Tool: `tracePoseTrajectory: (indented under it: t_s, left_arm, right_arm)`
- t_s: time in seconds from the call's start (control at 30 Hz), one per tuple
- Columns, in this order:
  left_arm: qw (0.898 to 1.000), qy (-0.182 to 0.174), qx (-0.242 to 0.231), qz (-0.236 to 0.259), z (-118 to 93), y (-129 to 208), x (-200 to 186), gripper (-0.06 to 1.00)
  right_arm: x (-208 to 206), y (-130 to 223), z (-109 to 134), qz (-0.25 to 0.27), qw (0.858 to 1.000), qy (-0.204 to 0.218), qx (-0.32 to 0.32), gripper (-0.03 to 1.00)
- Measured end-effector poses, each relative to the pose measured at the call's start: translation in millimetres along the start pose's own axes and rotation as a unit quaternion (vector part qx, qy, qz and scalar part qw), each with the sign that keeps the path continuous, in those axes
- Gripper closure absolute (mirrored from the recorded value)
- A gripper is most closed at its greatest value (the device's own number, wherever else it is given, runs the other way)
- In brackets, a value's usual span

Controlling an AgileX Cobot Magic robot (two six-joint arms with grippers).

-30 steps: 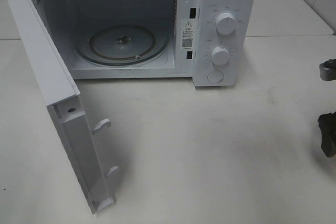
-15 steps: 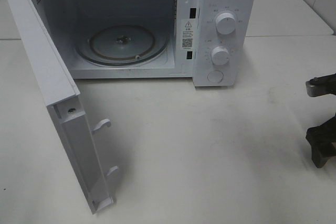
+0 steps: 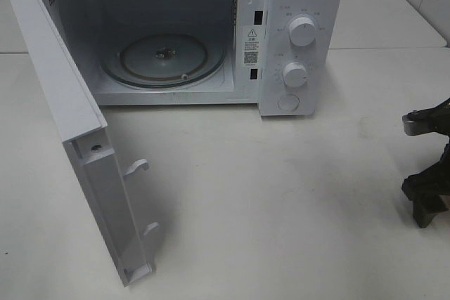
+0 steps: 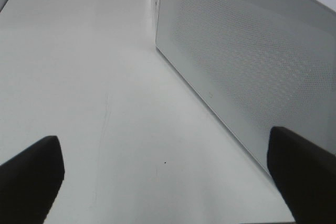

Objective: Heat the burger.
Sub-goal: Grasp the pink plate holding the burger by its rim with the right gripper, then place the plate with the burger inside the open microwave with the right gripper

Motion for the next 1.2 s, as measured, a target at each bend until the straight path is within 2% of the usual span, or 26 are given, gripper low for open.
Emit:
tracePoseTrajectory:
  t_s: [0.03, 0.07, 0.1, 0.13, 0.17, 0.2, 0.23, 0.27, 0.3, 0.33, 0.37, 0.4, 0.87, 1.2]
  left_arm:
    - [1.000, 0.000, 0.000, 0.000, 0.0, 0.0, 0.0, -0.03]
    - [1.000, 0.000, 0.000, 0.000, 0.0, 0.0, 0.0, -0.03]
    - [1.000, 0.000, 0.000, 0.000, 0.0, 0.0, 0.0, -0.03]
    - [1.000, 0.000, 0.000, 0.000, 0.0, 0.0, 0.0, -0.03]
    - [1.000, 0.000, 0.000, 0.000, 0.0, 0.0, 0.0, -0.03]
    - [1.000, 0.000, 0.000, 0.000, 0.0, 0.0, 0.0, -0.03]
    - [1.000, 0.000, 0.000, 0.000, 0.0, 0.0, 0.0, -0.03]
    - [1.000, 0.000, 0.000, 0.000, 0.0, 0.0, 0.0, -0.03]
    - [1.000, 0.000, 0.000, 0.000, 0.0, 0.0, 0.0, -0.03]
    - [1.000, 0.000, 0.000, 0.000, 0.0, 0.0, 0.0, -0.03]
    - [1.000, 0.000, 0.000, 0.000, 0.0, 0.0, 0.0, -0.03]
    - [1.000, 0.000, 0.000, 0.000, 0.0, 0.0, 0.0, -0.03]
    - [1.000, 0.000, 0.000, 0.000, 0.2, 0.0, 0.0, -0.03]
    - [1.000, 0.000, 0.000, 0.000, 0.2, 0.0, 0.0, -0.03]
  right_arm:
    - [0.0, 0.1, -0.5, 0.000, 1.000, 0.001, 0.007, 0.18]
    - [0.0, 0.1, -0.5, 0.000, 1.000, 0.001, 0.007, 0.18]
    - [0.5, 0.7, -1.6, 0.002, 1.000, 0.004, 0.019, 0.23]
    - [0.5, 1.1, -2.7, 0.003, 1.000, 0.008, 0.021, 0.33]
    - [0.5, 1.1, -2.7, 0.003, 1.000, 0.008, 0.021, 0.33]
    - [1.3, 2.4, -4.0, 0.007, 0.999, 0.011, 0.031, 0.46]
    - [2.1, 3.4, -4.7, 0.010, 0.999, 0.014, 0.035, 0.54]
    - [2.1, 3.4, -4.7, 0.010, 0.999, 0.014, 0.035, 0.54]
    - [2.5, 4.3, -7.1, 0.012, 0.999, 0.020, 0.039, 0.67]
    - [2.5, 4.7, -7.7, 0.013, 0.999, 0.022, 0.043, 0.74]
    - [2.5, 4.7, -7.7, 0.013, 0.999, 0.022, 0.043, 0.74]
    - [2.0, 6.1, -8.2, 0.017, 0.998, 0.023, 0.049, 0.81]
    - [0.7, 9.2, -4.0, 0.034, 0.998, 0.030, 0.046, 0.82]
    - [-6.5, 12.8, 3.9, 0.066, 0.994, 0.087, 0.017, 0.91]
Point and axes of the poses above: a point on each arm's last joint axis where the gripper is mounted, x pointing out along that axis toward the gripper, z along the wrist's bending axis when the last joint is at zero, y = z × x, the point moved 9 cm from there along x, pointing out along that axis toward the gripper, and after that the axes turned 13 degrees about -x, right-handed, at the moved point
